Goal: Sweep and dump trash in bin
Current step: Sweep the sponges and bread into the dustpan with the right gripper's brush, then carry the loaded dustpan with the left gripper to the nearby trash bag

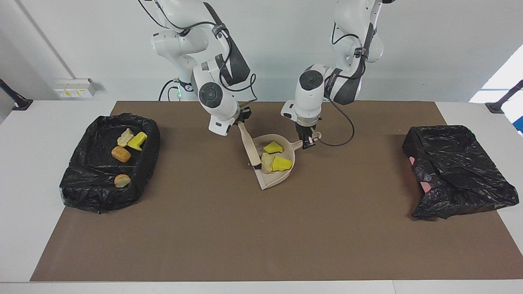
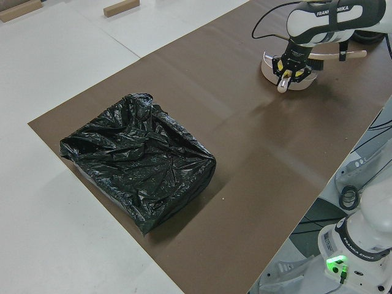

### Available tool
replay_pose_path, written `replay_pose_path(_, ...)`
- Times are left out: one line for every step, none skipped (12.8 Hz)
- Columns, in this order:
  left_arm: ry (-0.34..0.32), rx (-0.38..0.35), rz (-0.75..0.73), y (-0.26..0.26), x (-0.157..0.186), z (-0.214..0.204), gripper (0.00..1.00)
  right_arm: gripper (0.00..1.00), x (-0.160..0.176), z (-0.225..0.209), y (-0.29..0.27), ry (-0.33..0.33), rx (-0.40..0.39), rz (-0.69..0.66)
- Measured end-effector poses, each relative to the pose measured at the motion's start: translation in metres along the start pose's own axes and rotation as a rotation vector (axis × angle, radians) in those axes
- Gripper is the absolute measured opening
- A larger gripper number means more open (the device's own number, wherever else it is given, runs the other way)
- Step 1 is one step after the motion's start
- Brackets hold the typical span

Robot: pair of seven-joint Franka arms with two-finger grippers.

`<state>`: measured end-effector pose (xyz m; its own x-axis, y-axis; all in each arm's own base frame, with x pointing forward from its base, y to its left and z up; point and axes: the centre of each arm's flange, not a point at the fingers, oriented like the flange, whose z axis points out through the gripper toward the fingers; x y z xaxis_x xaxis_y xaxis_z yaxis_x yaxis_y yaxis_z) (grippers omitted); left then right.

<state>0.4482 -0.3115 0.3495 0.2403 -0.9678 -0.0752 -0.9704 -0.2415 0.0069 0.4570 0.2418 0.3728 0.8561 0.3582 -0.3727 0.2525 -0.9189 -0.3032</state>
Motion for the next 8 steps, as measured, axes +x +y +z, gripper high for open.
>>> replay_pose_path(0.003,0.002,0.011,-0.006,-0.004,0.000,0.31,0.26,-0.007,-0.013,0.001,0.019,-0.010,0.008)
replay_pose_path(0.010,0.003,0.020,-0.014,-0.011,-0.001,0.31,0.26,-0.018,-0.028,0.002,0.033,-0.018,0.053)
replay_pose_path(0.017,0.002,0.021,-0.023,-0.018,-0.002,0.31,0.26,-0.029,-0.041,0.004,0.039,-0.021,0.121)
replay_pose_path(0.028,0.001,0.020,-0.034,-0.027,-0.005,0.31,0.26,-0.042,-0.053,0.003,0.043,-0.026,0.201)
replay_pose_path(0.040,0.004,0.017,-0.046,-0.035,-0.009,0.31,0.26,-0.054,-0.063,-0.001,0.051,-0.039,0.280)
replay_pose_path(0.050,0.008,0.015,-0.057,-0.043,-0.016,0.31,0.26,-0.066,-0.069,-0.009,0.061,-0.062,0.351)
replay_pose_path(0.056,0.007,0.017,-0.071,-0.052,-0.028,0.31,0.26,-0.078,-0.069,-0.026,0.071,-0.082,0.404)
replay_pose_path(0.064,-0.002,0.019,-0.084,-0.062,-0.041,0.31,0.26,-0.088,-0.061,-0.046,0.076,-0.102,0.423)
